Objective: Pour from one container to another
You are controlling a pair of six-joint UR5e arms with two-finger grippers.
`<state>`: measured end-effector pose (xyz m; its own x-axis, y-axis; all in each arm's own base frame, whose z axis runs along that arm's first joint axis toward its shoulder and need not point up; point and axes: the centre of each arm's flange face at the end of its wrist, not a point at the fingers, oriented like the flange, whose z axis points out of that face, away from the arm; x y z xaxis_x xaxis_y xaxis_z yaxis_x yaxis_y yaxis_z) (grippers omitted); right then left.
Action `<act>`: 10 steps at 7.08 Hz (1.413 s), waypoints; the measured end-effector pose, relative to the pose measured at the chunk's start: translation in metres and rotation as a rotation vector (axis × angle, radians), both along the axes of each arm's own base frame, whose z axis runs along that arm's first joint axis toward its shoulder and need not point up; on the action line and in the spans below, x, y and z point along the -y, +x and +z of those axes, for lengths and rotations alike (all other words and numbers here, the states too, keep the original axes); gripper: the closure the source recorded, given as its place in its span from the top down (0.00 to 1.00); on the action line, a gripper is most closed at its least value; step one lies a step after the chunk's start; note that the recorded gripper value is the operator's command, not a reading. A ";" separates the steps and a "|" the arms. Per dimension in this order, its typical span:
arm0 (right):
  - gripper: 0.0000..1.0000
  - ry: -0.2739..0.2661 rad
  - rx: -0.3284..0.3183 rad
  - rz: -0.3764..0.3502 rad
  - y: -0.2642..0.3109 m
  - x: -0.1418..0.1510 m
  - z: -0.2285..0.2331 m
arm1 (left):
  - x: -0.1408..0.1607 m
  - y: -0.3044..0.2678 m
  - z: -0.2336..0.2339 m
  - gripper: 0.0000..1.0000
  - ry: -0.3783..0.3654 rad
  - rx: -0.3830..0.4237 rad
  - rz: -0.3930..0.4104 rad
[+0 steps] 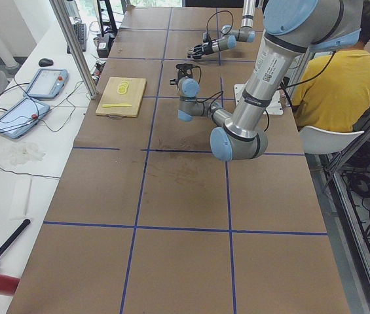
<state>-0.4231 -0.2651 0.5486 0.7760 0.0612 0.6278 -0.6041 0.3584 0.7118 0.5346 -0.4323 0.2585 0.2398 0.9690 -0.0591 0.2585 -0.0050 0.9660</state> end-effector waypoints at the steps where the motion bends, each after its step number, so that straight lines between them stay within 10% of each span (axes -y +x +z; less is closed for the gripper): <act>1: 0.00 0.006 0.007 -0.010 0.008 0.000 -0.017 | 0.000 -0.001 0.001 0.00 0.000 0.000 0.000; 10: 0.00 0.198 -0.205 -0.187 -0.022 0.032 -0.228 | -0.003 -0.001 0.000 0.00 0.003 -0.007 0.004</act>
